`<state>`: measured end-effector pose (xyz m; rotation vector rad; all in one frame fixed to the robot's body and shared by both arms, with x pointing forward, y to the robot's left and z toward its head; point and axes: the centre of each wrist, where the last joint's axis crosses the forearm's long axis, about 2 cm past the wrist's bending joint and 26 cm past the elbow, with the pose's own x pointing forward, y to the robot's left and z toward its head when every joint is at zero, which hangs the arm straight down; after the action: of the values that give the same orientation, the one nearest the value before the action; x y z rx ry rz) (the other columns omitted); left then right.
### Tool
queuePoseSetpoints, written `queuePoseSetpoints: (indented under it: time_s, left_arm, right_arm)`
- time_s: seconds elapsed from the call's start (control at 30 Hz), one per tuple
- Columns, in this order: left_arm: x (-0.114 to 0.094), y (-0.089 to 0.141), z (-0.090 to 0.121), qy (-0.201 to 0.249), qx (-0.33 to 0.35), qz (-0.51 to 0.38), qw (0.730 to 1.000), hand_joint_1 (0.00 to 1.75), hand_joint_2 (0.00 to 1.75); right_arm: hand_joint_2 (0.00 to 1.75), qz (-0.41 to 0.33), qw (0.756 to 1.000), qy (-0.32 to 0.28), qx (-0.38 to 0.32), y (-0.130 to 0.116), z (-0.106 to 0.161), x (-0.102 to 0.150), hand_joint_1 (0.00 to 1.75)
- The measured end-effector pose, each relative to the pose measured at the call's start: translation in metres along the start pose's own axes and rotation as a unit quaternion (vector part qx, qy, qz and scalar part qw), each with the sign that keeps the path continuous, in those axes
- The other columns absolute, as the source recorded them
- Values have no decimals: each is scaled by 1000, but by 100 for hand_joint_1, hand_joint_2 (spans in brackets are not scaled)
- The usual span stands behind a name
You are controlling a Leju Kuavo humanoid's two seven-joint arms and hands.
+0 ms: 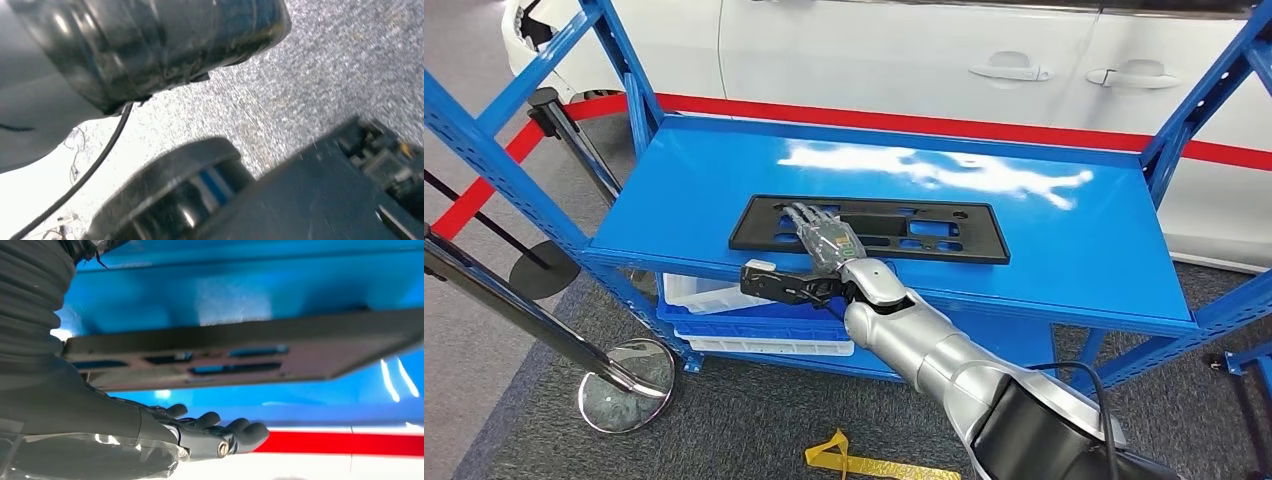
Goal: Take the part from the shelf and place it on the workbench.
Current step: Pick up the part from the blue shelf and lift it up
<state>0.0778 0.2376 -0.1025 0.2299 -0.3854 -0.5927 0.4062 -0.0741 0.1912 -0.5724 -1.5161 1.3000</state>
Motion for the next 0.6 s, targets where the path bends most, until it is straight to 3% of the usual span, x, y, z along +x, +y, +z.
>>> queuePoseSetpoints:
  time_s: [0.6]
  left_arm:
    - [8,0,0,-20,4,7,1000,0,0]
  right_arm:
    - [175,24,995,95,5,-3,3,-46,0]
